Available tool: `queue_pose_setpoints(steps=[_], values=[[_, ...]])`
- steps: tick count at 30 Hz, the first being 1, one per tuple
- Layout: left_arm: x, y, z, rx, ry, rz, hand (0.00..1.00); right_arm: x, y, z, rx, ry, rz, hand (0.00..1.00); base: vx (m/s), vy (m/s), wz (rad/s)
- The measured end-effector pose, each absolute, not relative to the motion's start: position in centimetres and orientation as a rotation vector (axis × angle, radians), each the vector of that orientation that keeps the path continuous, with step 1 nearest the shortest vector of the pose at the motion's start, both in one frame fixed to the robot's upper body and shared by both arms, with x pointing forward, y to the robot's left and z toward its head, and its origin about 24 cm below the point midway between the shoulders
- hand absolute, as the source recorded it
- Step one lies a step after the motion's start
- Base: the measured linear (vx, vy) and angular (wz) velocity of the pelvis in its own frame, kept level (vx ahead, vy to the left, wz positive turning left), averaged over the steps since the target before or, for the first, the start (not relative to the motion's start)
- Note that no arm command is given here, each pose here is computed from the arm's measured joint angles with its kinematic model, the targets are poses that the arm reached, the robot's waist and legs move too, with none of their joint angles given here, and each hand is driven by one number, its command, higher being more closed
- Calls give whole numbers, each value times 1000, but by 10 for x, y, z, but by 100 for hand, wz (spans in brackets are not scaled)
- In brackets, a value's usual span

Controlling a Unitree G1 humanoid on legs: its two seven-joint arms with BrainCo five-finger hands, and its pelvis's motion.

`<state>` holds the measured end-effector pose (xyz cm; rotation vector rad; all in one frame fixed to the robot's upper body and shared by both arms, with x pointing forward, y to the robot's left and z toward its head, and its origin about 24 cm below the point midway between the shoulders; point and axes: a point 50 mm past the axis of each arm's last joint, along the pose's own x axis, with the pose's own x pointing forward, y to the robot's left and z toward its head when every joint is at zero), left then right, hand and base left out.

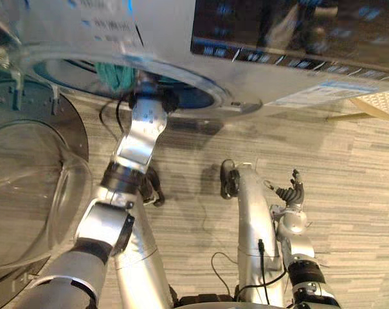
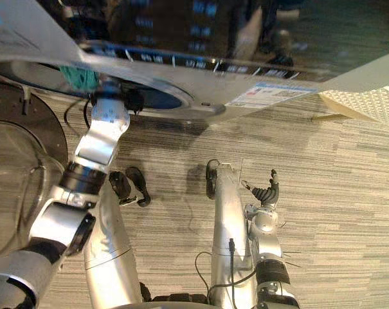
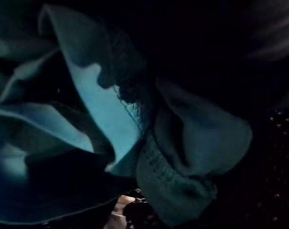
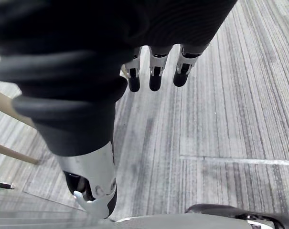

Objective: Pick up the laundry basket with both hands and put the clothes into the washing machine.

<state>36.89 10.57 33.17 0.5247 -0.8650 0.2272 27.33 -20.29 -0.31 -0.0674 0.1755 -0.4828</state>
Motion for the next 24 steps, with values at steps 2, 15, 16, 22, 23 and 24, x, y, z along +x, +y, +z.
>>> queue_pose_setpoints(steps=[2,15,16,22,23,24], values=[[374,104,341,541,-854,235,0,273,-201,-3,-59,175,-482,0,0,0,0],[408,123,321,904,-540,240,0,275,-199,-2,3,153,-418,0,23,-1,6],[408,123,321,909,-539,239,0,275,-200,-2,4,153,-412,0,12,-6,6],[410,132,309,821,-485,243,0,272,-201,-6,12,167,-391,0,39,-18,12],[411,138,299,779,-460,248,0,269,-201,-8,13,177,-392,0,75,-43,12],[411,143,284,733,-425,243,0,265,-202,-12,12,193,-391,0,78,-52,15]])
